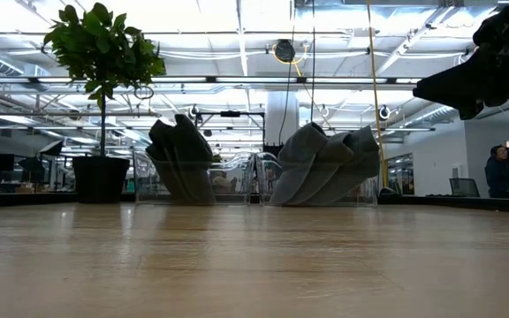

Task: Pick & Place hat
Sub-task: Put the black cap into the left transparent bin

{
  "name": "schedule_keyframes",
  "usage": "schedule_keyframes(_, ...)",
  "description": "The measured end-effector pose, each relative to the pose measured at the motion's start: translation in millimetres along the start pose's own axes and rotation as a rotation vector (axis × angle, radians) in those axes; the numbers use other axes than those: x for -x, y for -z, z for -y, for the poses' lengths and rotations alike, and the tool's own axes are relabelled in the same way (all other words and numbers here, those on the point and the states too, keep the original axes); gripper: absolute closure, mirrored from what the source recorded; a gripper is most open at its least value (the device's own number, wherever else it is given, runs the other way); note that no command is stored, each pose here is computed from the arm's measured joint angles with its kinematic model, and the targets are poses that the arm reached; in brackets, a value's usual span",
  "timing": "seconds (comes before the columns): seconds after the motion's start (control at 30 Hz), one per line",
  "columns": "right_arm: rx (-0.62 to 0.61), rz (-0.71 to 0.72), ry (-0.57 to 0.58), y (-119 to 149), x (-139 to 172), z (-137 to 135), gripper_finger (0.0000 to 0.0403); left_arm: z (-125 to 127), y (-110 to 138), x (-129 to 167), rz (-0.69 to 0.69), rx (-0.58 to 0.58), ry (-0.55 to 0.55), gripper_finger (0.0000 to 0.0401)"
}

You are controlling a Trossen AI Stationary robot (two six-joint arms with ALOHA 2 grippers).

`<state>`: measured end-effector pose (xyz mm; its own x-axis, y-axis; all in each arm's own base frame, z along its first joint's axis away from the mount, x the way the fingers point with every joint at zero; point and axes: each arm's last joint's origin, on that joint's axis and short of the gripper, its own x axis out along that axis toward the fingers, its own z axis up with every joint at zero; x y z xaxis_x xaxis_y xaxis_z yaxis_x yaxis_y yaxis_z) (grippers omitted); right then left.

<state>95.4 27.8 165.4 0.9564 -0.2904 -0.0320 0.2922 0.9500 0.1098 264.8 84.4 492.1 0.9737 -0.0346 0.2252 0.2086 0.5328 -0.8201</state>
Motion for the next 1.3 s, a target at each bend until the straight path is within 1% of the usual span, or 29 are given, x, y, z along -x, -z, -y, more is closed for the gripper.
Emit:
schedule_keyframes(0.13,0.0,0.001,-0.001,0,0,0,0.0305,0,0,0,0.002,-0.141,0.003,0.0398)
schedule_keyframes(0.27,-0.001,0.001,-0.001,0,0,0,0.0305,5,-1,0,0.013,-0.357,0.047,0.0398)
schedule_keyframes(0.4,-0.001,0.001,-0.002,0,0,0,0.0305,5,-1,0,0.007,-0.545,0.052,0.0398)
schedule_keyframes(0.47,-0.001,0.002,-0.003,0,0,0,0.0305,6,-1,2,0.01,-0.652,0.054,0.0398)
schedule_keyframes(0.6,-0.002,0.001,-0.003,0,0,0,0.0305,10,-1,5,0.003,-0.929,0.086,0.0398)
schedule_keyframes(0.67,-0.002,0.002,-0.003,0,0,0,0.0305,10,-2,7,0.002,-1.057,0.084,0.0398)
schedule_keyframes(0.73,-0.002,0.001,-0.004,0,0,0,0.0305,8,-2,8,-0.017,-1.135,0.072,0.0398)
schedule_keyframes(0.8,-0.001,0.001,-0.003,0,0,0,0.0305,0,-8,12,-0.056,-1.129,0.023,0.0398)
schedule_keyframes(0.9,-0.001,0.001,-0.003,0,0,0,0.0305,-14,-21,13,-0.152,-1.039,-0.083,0.0398)
schedule_keyframes(1.0,-0.001,0.001,-0.003,0,0,0,0.0305,-24,-32,7,-0.236,-0.999,-0.171,0.0398)
schedule_keyframes(1.17,-0.001,0.001,-0.003,0,0,0,0.0305,-27,-54,-10,-0.32,-1.016,-0.237,0.0398)
schedule_keyframes(1.3,-0.001,0.001,-0.003,0,0,0,0.0305,-35,-66,-20,-0.398,-1.035,-0.341,0.0398)
